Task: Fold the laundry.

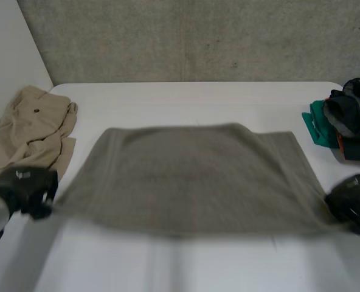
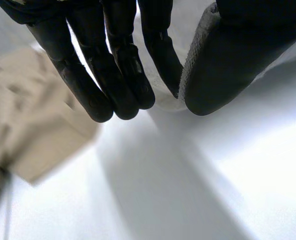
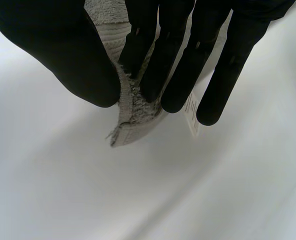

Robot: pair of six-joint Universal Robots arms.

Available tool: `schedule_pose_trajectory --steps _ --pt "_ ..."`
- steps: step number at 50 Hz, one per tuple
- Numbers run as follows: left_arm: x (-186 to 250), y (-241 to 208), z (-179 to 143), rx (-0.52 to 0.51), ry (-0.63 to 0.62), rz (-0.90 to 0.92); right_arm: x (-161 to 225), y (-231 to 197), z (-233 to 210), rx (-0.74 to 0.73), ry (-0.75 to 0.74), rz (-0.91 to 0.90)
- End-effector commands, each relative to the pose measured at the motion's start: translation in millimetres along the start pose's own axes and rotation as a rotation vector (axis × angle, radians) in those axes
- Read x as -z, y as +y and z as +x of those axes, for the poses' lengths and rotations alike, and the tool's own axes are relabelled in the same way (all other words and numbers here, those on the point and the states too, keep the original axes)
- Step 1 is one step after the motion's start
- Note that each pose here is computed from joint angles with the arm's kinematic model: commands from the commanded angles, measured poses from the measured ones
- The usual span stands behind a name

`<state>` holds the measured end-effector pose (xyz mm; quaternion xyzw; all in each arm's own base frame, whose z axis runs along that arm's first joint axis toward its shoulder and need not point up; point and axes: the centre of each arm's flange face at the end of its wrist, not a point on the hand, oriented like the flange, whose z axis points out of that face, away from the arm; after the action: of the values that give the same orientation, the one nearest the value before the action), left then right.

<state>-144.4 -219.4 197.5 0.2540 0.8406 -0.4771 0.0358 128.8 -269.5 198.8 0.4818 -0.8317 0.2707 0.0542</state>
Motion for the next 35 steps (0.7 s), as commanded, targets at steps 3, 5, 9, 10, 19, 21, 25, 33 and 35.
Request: schedule_pose_trajectory --steps 3,5,9,10,19,21,25,33,35 --pt "3 7 3 -0.147 0.085 -0.061 -3 -5 11 0.135 0.148 0.047" --pt "-15 2 1 -0.151 0.050 -0.034 -15 -14 20 0.110 0.208 0.098" --pt "-44 -12 -7 -0.123 -0.047 0.008 -32 -36 30 0.094 0.298 0.215" --pt "-50 -16 -9 -0.113 -0.066 0.024 -35 -40 32 0.089 0.316 0.241" --pt "-111 -55 -12 -0.054 -0.203 0.150 -87 -78 57 0.070 0.479 0.508" --pt "-126 -63 -11 -0.049 -0.219 0.165 -100 -86 63 0.069 0.525 0.560" --pt "-148 -70 -6 -0.057 -0.240 0.167 -119 -98 70 0.078 0.573 0.621" --pt "-170 -85 12 -0.069 -0.230 0.207 -150 -111 78 0.101 0.609 0.636" --pt "-173 -88 17 -0.073 -0.213 0.221 -155 -111 79 0.098 0.618 0.628"
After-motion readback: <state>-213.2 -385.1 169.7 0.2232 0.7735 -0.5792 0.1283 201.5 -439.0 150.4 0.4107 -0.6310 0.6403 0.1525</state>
